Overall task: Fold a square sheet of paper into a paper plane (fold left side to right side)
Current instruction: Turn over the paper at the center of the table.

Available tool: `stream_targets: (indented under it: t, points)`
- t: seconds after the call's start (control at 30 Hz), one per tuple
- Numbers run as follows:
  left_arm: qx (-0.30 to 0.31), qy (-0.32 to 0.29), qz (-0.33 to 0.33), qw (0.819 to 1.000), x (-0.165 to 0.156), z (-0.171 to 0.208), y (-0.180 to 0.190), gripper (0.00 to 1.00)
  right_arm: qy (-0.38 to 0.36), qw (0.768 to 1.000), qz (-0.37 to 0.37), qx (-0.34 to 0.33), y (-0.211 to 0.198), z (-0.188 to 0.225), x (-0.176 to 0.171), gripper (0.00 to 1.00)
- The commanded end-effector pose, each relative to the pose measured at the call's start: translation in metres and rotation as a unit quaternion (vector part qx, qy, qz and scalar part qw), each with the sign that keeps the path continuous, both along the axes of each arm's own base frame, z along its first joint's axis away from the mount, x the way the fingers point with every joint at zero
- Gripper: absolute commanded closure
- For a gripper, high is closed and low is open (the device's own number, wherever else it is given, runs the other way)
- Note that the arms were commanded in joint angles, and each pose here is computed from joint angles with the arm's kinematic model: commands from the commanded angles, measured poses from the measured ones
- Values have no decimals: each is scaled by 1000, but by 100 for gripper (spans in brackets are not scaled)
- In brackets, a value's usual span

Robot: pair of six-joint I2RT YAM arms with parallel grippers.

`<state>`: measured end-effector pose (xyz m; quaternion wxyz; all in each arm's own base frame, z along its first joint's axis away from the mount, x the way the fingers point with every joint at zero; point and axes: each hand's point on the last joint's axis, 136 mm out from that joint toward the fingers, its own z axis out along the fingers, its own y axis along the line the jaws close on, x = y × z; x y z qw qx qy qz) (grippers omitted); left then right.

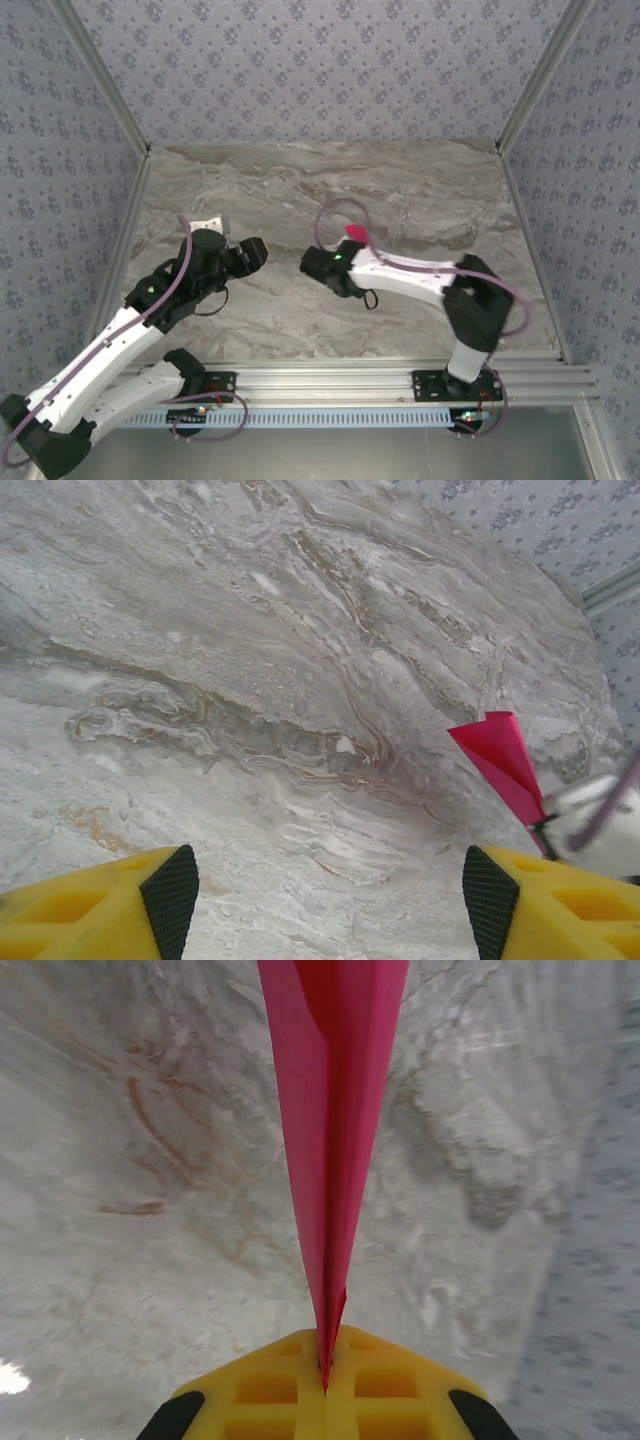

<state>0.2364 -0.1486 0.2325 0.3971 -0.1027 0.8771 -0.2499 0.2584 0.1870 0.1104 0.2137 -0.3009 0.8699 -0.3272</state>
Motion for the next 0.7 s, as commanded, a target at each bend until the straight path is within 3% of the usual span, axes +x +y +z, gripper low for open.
stream_targets:
  t: [0.0, 0.17, 0.33, 0.5, 0.67]
  points:
    - [18, 5, 17, 1000, -2, -7, 12, 27, -59, 989, 21, -133, -3, 16, 10, 94]
    - [21, 9, 19, 1000, -2, -9, 14, 26, -28, 981, 54, -186, 22, -23, 5, 94]
    - [18, 10, 17, 1000, -2, -10, 13, 25, 38, 984, 74, -158, 37, -60, -11, 86]
    - [13, 18, 9, 1000, -1, -16, 8, 24, 98, 988, 84, -90, 50, -78, -32, 66]
    - [3, 25, -4, 1000, 2, -19, 0, 23, 132, 988, 85, 5, 63, -69, -49, 41]
